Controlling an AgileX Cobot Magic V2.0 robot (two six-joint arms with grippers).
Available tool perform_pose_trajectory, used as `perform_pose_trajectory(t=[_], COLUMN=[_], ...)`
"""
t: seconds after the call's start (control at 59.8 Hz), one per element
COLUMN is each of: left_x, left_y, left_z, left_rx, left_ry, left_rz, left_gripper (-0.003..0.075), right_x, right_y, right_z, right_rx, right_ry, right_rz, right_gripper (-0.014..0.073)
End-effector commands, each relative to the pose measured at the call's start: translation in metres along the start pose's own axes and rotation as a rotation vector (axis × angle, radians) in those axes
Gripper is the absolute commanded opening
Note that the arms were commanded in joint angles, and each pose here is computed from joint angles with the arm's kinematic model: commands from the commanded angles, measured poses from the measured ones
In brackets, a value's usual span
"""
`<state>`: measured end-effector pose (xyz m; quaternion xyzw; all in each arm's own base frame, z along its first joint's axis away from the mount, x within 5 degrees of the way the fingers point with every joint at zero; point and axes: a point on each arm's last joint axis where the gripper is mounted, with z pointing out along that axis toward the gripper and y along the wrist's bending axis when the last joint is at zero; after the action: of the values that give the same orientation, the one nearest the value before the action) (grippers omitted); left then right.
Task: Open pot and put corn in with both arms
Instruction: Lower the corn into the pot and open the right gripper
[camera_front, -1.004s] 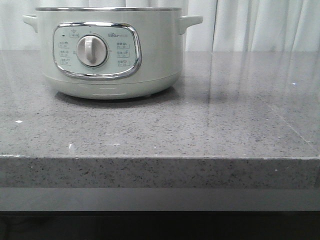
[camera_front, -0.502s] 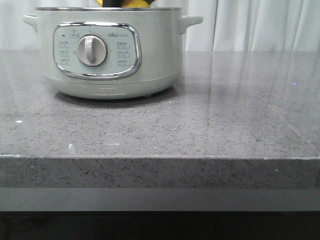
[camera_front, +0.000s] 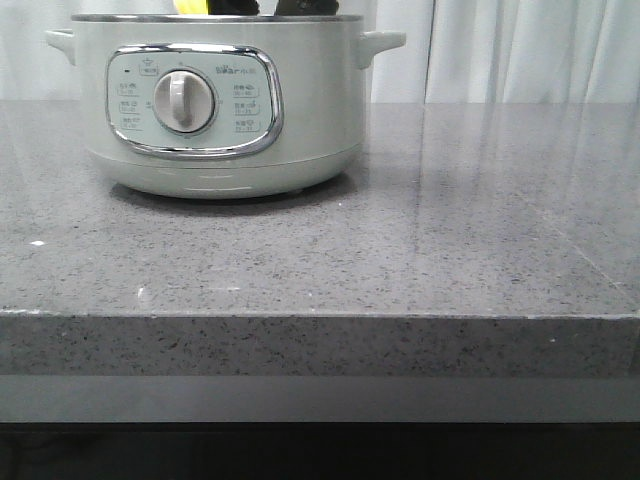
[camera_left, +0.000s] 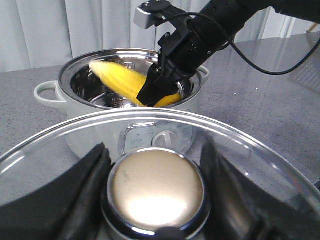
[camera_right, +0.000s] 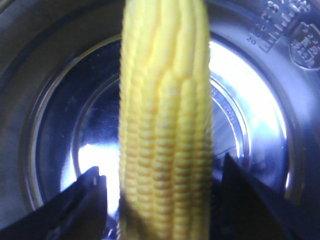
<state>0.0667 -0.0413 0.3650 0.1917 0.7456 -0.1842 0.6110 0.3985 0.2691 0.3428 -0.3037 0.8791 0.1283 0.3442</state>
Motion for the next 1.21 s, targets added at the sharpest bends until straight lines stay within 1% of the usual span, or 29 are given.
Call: perform_pose_trajectory(t=[0.0,0.201,0.368,0.536,0.603,0.703,0.87,0.921,1.188], left_x=[-0.025,-0.025,-0.025,-0.025,-0.025,-0.025,-0.025,-0.025,-0.025], left_y=[0.000,0.000,0.000,0.000,0.000,0.000,0.000,0.000,0.000], left_z=[-0.007,-0.007,-0.007,-0.007,-0.007,-0.007,-0.007,-0.007,-0.007], left_rx=[0.001,0.001,0.001,0.001,0.001,0.001,0.001,0.001,0.001], left_ry=[-0.195,-0.195,-0.195,-0.195,-0.195,-0.195,-0.195,-0.195,-0.195], left_rz=[-0.018,-0.018,-0.018,-0.018,-0.018,-0.018,-0.018,-0.018,-0.018], left_gripper=[0.0219,0.0219,0.0219,0.0219,0.0219,0.0219,0.0219,0.0219,0.0219], right_x=[-0.020,-0.021,-0.024,-0.030,-0.033,-0.031,-0.013,-0.006,0.054], right_y=[0.001,0.001,0.002,0.004,0.006,0.009,0.011,0.012,0.018], right_z=[-0.040,-0.042,-0.057,-0.088,-0.105,-0.126,-0.153,-0.166,-0.217], right_rx=[0.013,0.014,0.013,0.008,0.008,0.004,0.008,0.011,0.024], right_ry=[-0.138,-0.149,-0.172,-0.231,-0.278,-0.315,-0.367,-0.414,-0.561], right_rz=[-0.015,-0.012,0.006,0.065,0.068,0.066,0.071,0.072,0.080], right_gripper=[0.0588,0.0582,0.0582,0.0582,0.0582,0.0582,0.0582,0.0582,0.0582])
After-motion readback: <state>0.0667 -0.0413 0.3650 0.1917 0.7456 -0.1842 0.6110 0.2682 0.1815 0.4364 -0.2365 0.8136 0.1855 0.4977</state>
